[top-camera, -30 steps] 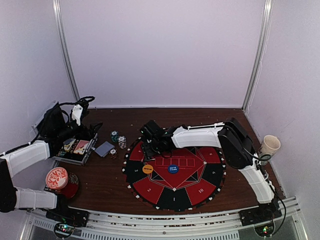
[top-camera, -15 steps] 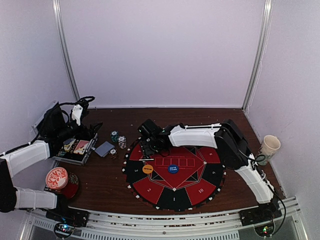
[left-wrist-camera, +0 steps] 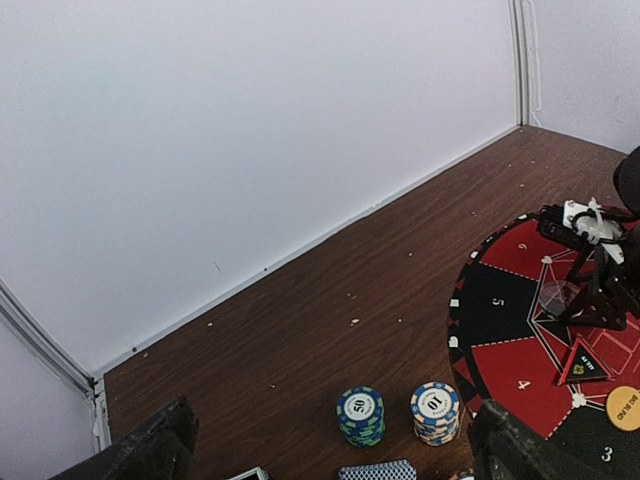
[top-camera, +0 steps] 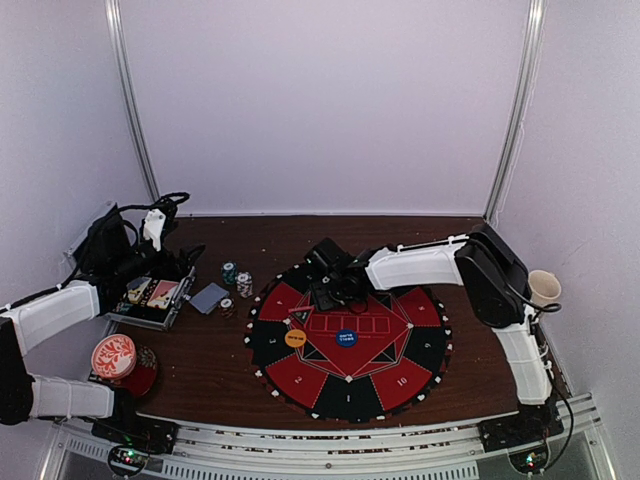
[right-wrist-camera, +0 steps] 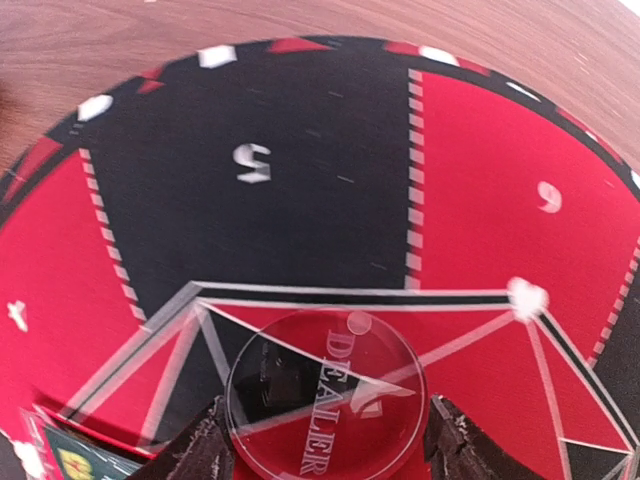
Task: Distribute texas hold em gaming equipment
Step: Pick up the dealer button from the poker table mat, then place the dealer button at position 10.
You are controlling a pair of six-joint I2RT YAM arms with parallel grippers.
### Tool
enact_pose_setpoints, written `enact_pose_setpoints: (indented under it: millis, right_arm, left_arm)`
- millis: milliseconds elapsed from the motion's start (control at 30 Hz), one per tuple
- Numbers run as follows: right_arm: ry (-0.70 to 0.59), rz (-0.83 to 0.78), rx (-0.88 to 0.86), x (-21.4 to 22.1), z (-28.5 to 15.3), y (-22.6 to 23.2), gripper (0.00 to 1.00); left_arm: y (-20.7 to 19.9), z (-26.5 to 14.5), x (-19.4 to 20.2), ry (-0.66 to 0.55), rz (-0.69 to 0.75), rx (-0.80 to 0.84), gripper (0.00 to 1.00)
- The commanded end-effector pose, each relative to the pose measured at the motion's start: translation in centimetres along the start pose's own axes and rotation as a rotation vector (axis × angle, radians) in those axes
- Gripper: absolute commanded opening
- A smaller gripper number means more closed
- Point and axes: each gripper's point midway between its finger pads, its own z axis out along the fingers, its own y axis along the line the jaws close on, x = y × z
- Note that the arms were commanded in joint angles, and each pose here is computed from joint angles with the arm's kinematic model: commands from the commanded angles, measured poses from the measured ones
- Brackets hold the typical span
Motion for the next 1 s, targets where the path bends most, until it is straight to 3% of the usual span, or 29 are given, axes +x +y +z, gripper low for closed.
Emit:
enact_pose_setpoints:
  millis: [0, 400, 767, 967]
  right_arm:
    - [0.03, -0.008, 0.075, 1.2, -0.8, -3.0, 0.65]
    - [-0.004, -0.038, -0.025, 1.4, -3.4, -2.2, 0.59]
    - [-0.107, -0.2, -0.127, 2.0, -9.5, 1.8, 0.59]
    - [-0.104, -0.285, -0.171, 4.5, -11.6, 3.8, 0.6]
  left_arm:
    - [0.6, -0.1, -0.6, -0.035, 0.007, -0.026, 0.98]
    - [0.6, -0.1, -0.7, -0.037, 0.009, -0.03, 0.98]
    - [0.6, -0.1, -0.6, -0.034, 0.008, -0.03, 0.98]
    - [0.6, -0.1, -0.5, -0.031, 0.009, -0.028, 0.98]
